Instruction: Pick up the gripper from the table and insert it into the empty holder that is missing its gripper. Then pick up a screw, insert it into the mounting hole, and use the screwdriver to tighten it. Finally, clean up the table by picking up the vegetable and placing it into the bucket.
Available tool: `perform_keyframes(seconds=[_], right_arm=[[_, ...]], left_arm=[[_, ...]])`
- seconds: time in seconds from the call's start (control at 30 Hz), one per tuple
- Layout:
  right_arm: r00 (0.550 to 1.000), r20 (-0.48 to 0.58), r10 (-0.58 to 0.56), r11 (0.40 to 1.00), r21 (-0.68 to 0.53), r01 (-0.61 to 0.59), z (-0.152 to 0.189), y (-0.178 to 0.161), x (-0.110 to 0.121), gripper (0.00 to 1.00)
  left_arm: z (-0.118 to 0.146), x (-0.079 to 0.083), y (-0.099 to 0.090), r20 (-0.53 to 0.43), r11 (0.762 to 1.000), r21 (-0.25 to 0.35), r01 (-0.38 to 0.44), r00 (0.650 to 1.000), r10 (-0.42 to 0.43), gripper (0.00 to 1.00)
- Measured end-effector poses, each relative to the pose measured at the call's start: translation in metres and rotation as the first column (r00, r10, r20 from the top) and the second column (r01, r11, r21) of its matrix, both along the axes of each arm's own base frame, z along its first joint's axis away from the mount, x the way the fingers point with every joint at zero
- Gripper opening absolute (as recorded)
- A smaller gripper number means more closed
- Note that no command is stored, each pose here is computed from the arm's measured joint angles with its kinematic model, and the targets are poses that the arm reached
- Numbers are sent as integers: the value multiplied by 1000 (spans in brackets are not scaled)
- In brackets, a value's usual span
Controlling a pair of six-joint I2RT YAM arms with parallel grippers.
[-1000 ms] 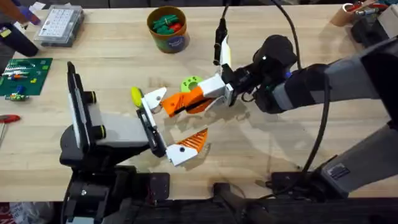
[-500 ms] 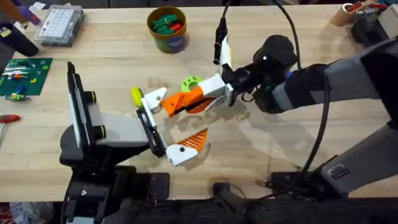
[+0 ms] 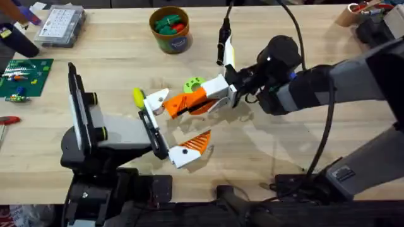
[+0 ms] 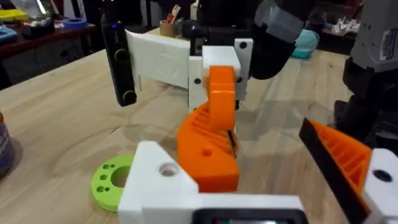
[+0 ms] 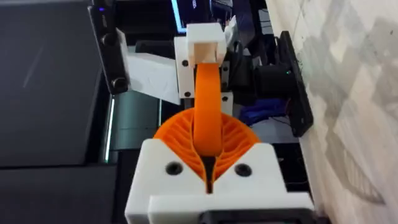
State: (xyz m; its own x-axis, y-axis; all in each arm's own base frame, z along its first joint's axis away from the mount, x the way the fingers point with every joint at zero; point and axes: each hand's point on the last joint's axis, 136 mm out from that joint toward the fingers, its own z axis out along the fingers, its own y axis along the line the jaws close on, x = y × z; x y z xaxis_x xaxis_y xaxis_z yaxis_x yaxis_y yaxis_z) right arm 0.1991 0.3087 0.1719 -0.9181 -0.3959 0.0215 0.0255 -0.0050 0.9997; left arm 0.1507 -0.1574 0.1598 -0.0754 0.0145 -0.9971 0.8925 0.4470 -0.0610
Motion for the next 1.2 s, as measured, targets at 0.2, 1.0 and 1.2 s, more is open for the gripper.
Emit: perform_keyframes(seconds=[0.2, 1.0, 1.2], right_arm=[[1000, 27, -4, 1000, 16, 4, 3, 0, 0, 15], [999, 7, -43, 999, 16, 43, 3, 10, 2, 15], [999, 9, -49, 999, 17, 49, 2, 13, 2, 15]], left_arm=[[0, 0, 0, 1, 1000, 0, 0, 1000, 0, 986], [0, 1, 1, 2, 1000, 1, -8, 1000, 8, 987], [0, 2, 1, 2, 1000, 1, -10, 1000, 10, 987]])
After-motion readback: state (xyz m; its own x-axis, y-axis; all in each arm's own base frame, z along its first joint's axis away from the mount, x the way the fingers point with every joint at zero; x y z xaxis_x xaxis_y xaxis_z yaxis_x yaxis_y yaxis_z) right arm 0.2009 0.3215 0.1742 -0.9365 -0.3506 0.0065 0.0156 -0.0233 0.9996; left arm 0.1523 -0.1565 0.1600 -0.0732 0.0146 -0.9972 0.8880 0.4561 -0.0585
